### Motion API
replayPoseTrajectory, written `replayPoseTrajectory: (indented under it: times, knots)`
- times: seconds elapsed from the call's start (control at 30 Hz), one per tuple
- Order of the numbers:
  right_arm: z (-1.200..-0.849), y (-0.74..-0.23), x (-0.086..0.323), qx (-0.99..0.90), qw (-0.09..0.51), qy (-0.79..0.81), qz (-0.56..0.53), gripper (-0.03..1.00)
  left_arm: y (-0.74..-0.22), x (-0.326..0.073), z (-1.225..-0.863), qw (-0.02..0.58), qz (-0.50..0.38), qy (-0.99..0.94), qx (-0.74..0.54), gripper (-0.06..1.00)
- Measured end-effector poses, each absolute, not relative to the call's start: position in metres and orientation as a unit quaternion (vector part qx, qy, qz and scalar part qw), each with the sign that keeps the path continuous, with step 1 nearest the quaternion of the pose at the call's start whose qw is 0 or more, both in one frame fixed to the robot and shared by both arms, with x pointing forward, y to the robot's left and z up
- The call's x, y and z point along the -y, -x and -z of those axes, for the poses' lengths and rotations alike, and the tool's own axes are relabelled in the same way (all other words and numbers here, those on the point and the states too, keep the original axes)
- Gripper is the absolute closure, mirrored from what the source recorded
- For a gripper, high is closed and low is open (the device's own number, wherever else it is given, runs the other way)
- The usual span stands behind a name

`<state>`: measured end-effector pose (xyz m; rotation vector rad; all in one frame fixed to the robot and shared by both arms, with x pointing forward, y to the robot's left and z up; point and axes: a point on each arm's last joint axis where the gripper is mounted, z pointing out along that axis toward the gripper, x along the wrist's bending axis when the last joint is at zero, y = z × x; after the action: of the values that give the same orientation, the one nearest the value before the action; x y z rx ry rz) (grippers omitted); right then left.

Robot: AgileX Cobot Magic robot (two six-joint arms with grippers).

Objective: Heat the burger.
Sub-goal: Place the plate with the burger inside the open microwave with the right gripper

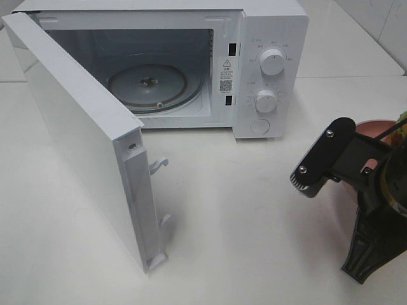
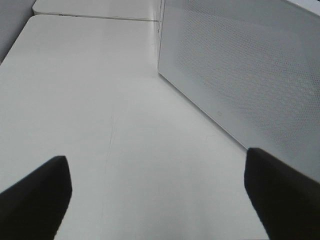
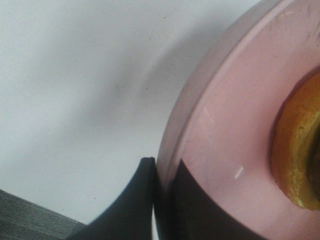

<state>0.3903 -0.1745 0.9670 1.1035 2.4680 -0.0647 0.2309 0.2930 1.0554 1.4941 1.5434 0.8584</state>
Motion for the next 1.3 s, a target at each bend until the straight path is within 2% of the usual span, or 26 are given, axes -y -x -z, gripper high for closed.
replayPoseTrajectory:
  times: [0.47,1.3]
  knots:
    - [-0.97,-0.374,0.158,-0.932,0.231,-0.278,0.023,0.92,-0.231,-0.293,-1.055,0.402,-0.34,-0.591,-0.611,0.09]
    - [-0.97,-0.378,0.145,-0.971,0.238,-0.025,0.002,0.92,-0.231,-0.293,-1.055,0.402,-0.34,-0.591,-0.611,0.09]
